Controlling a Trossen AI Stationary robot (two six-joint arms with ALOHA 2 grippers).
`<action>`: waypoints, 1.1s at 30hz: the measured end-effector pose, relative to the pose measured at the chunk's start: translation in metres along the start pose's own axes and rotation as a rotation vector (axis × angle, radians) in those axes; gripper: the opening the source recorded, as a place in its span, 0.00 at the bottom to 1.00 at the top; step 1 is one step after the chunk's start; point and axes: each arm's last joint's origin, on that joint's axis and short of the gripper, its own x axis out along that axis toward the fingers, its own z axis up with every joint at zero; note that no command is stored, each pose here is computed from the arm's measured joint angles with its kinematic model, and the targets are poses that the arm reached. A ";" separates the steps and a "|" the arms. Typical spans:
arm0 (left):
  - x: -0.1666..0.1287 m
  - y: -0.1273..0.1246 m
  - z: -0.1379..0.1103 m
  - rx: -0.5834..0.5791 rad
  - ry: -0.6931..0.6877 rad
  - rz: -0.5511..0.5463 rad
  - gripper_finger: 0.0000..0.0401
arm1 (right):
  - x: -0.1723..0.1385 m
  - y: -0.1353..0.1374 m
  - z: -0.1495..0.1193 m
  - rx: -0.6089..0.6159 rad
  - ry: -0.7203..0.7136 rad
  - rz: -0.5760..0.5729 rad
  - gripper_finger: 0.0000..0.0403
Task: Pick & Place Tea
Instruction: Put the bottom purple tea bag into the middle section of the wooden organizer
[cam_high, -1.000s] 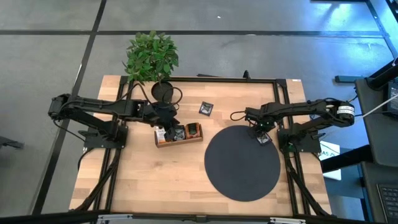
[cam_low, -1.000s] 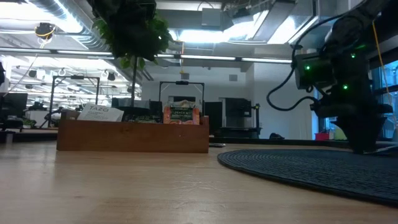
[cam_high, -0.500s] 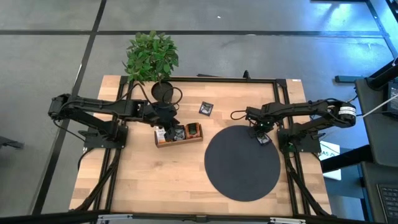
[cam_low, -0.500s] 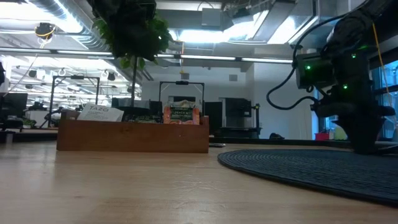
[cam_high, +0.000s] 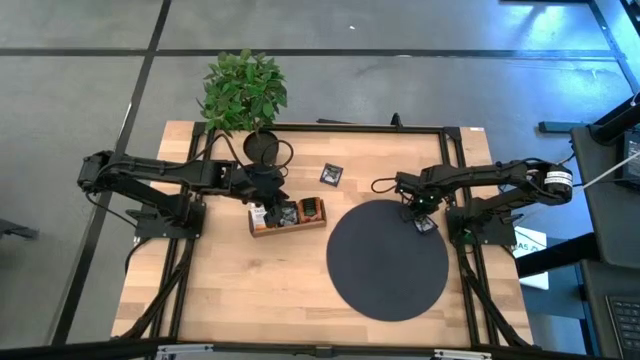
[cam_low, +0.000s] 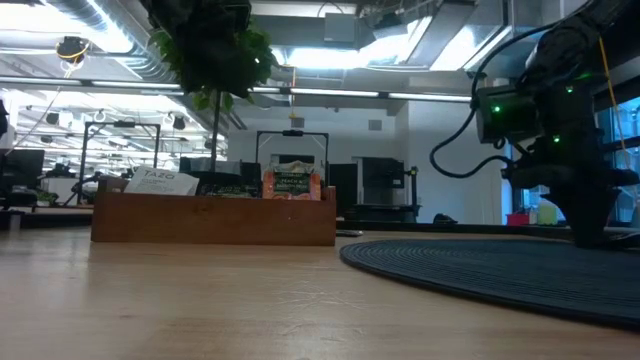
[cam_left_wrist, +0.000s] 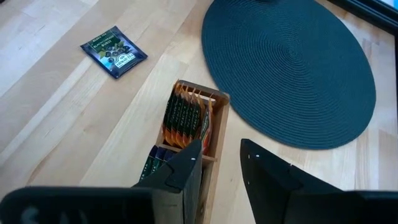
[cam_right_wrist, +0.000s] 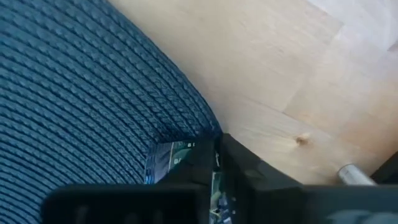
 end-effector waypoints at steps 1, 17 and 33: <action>0.000 0.000 0.000 0.000 0.000 0.000 0.27 | 0.000 0.000 0.000 -0.005 -0.002 -0.002 0.04; 0.000 0.000 0.000 0.000 0.000 0.001 0.27 | -0.056 0.015 0.017 -0.092 -0.111 -0.093 0.01; -0.006 -0.010 0.031 -0.193 -0.363 -0.044 0.30 | -0.208 0.116 0.024 -0.184 -1.135 0.374 0.01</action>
